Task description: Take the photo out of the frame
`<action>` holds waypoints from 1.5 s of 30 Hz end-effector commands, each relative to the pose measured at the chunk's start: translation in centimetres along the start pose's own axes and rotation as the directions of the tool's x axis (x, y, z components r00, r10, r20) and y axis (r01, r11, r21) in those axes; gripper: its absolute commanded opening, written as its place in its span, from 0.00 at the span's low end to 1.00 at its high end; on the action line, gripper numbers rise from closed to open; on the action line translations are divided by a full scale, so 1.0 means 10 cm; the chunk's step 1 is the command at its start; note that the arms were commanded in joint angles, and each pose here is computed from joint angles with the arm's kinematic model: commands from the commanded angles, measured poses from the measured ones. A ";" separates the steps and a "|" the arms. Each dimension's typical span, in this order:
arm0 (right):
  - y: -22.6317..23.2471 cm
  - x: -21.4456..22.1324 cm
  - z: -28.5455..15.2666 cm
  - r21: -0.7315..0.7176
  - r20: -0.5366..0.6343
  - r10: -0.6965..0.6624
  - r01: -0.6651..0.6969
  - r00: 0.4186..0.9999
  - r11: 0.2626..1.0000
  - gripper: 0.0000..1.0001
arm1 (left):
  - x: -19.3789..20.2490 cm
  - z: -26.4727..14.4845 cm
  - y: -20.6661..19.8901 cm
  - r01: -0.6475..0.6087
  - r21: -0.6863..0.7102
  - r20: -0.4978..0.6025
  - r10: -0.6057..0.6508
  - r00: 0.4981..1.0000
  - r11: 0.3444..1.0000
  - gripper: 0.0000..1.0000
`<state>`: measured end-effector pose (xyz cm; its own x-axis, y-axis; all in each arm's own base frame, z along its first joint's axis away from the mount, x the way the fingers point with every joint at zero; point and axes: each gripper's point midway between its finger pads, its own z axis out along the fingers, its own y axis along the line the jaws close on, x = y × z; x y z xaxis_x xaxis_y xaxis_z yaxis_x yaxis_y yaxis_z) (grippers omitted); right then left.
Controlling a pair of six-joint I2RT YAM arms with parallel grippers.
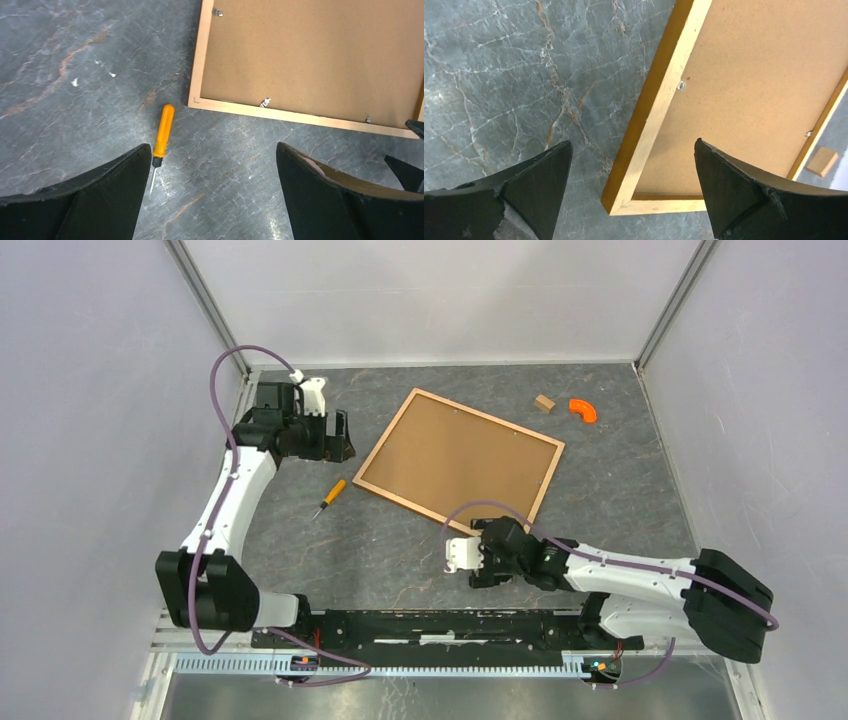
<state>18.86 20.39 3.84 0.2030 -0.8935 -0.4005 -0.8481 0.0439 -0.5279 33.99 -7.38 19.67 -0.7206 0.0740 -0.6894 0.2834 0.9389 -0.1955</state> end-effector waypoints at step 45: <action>-1.30 1.68 0.22 0.039 -0.111 0.948 -0.952 0.299 0.304 0.93 | 0.30 1.92 -0.24 -0.317 0.068 -0.370 0.319 0.872 0.946 0.24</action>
<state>33.92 6.35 2.54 -0.7971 -0.2630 -0.5436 -0.4347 0.8748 0.2141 45.04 -15.10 3.12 -0.8026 0.4537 -0.3871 0.4936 0.8697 -0.0041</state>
